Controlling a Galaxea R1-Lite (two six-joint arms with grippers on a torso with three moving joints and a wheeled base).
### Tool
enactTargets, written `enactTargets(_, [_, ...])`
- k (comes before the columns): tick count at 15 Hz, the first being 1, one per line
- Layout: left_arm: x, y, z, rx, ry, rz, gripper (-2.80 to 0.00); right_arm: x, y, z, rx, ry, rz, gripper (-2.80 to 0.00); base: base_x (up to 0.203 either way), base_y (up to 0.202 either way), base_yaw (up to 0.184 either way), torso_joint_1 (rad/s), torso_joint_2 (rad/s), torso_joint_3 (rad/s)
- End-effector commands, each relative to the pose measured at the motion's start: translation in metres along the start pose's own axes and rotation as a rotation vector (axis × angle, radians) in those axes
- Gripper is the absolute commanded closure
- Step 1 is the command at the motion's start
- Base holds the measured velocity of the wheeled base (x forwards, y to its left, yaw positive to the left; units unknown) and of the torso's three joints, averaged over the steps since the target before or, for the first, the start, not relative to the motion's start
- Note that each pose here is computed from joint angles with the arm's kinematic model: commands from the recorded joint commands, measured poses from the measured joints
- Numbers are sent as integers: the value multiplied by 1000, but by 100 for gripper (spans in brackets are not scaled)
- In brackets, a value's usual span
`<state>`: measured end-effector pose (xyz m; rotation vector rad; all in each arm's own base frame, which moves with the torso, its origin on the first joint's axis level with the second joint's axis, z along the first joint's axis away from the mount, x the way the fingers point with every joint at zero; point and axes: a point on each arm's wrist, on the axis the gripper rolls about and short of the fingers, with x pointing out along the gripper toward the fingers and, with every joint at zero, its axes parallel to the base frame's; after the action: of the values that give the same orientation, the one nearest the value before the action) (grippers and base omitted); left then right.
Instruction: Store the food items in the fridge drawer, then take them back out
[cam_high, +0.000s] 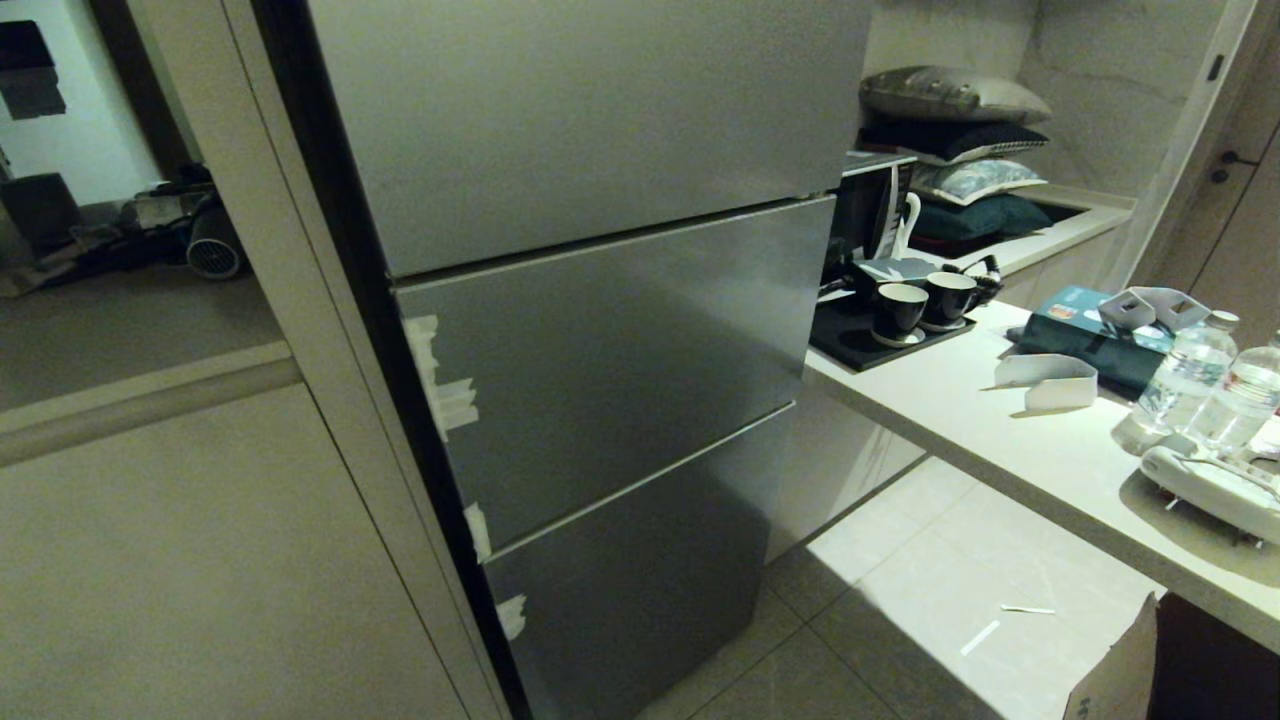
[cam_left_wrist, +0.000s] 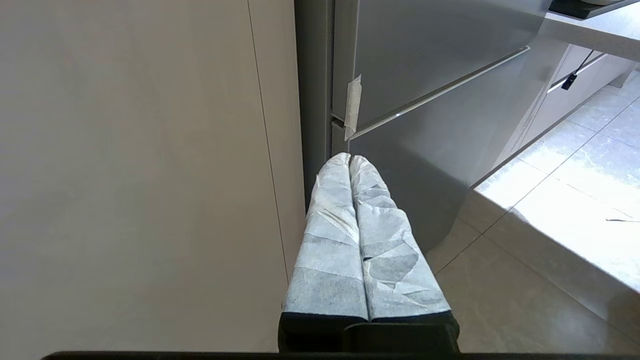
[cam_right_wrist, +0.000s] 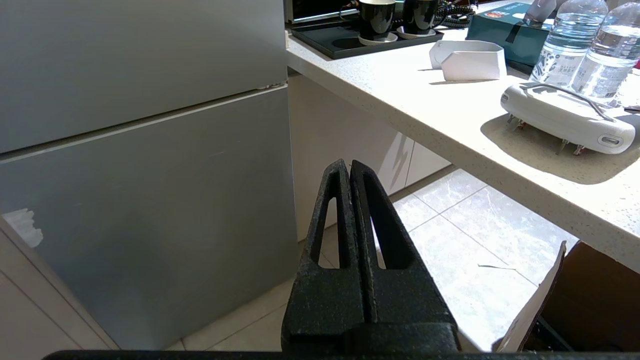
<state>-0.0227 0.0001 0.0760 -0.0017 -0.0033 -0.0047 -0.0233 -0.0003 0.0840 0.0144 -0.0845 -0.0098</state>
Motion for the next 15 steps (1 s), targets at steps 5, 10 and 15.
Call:
enactTargets(5, [0, 0, 1, 10, -2, 0, 0, 2, 0, -9, 0, 29, 0, 0, 0, 0, 0, 0, 0, 0])
enactTargets(10, [3, -1, 54, -45, 34, -56, 0, 2, 0, -9, 0, 29, -1, 0, 0, 0, 0, 0, 0, 0])
enactTargets(15, [56, -5, 90, -260, 284, -160, 0, 2, 0, -9, 0, 29, 0, 0, 0, 0, 0, 0, 0, 0])
